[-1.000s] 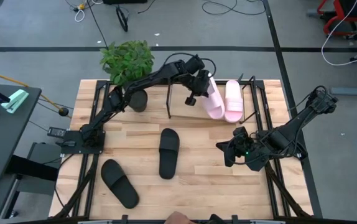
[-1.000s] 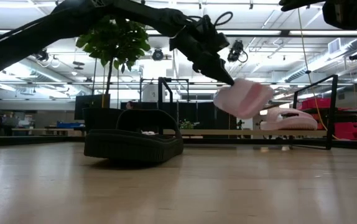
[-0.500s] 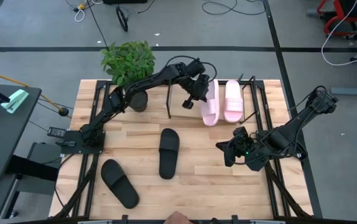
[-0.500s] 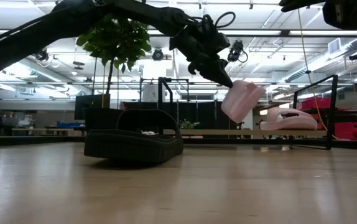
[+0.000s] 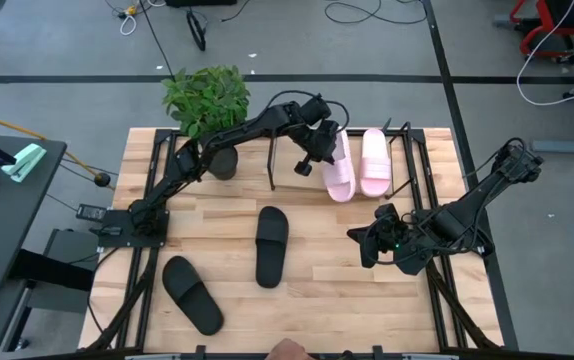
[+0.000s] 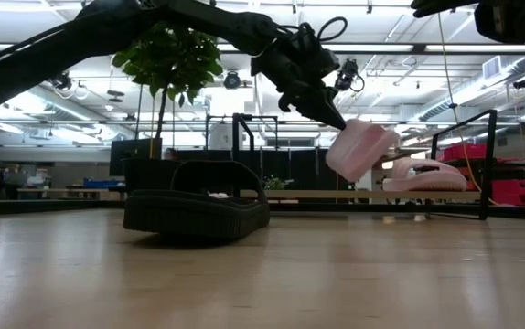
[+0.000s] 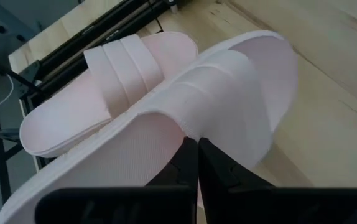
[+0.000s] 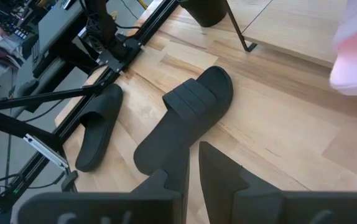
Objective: Pick and place slides into the shelf
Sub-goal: Put the pink slide on the shelf
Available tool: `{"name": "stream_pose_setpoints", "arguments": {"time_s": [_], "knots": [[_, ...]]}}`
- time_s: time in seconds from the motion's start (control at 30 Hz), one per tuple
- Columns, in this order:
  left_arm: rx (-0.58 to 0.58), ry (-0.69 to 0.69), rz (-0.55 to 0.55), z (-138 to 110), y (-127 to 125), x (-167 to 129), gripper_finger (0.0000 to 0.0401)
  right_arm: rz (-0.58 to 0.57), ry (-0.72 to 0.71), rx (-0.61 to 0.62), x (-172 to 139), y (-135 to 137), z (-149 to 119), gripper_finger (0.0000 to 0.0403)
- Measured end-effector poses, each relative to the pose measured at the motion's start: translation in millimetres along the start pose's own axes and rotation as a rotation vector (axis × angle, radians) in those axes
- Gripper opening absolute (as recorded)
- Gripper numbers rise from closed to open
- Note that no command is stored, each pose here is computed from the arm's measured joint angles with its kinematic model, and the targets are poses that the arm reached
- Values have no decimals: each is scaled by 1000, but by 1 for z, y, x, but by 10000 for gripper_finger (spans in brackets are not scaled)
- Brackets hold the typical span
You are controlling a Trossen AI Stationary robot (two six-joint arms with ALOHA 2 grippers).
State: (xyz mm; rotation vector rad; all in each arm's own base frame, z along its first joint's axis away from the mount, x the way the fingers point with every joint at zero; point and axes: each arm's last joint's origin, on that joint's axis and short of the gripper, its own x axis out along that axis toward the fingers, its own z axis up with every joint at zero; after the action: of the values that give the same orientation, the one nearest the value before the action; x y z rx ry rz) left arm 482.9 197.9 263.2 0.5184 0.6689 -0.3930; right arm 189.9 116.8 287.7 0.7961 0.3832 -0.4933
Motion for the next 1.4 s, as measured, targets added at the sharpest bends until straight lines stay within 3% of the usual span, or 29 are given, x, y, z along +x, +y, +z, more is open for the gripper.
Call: {"name": "stream_pose_setpoints", "arguments": {"time_s": [0.17,0.47,0.8,1.1,1.4], "knots": [[22,-26,21,1,2,7,4,0,0,0,0,0,0,42],[-29,21,-39,-18,-3,27,3,6,0,7,0,1,0,42],[-4,0,-13,-13,0,27,4,5,0,4,0,1,0,42],[-6,24,-69,-17,-5,27,4,5,-1,5,0,1,0,42],[38,-25,10,-13,4,26,4,2,0,1,0,0,0,42]]}}
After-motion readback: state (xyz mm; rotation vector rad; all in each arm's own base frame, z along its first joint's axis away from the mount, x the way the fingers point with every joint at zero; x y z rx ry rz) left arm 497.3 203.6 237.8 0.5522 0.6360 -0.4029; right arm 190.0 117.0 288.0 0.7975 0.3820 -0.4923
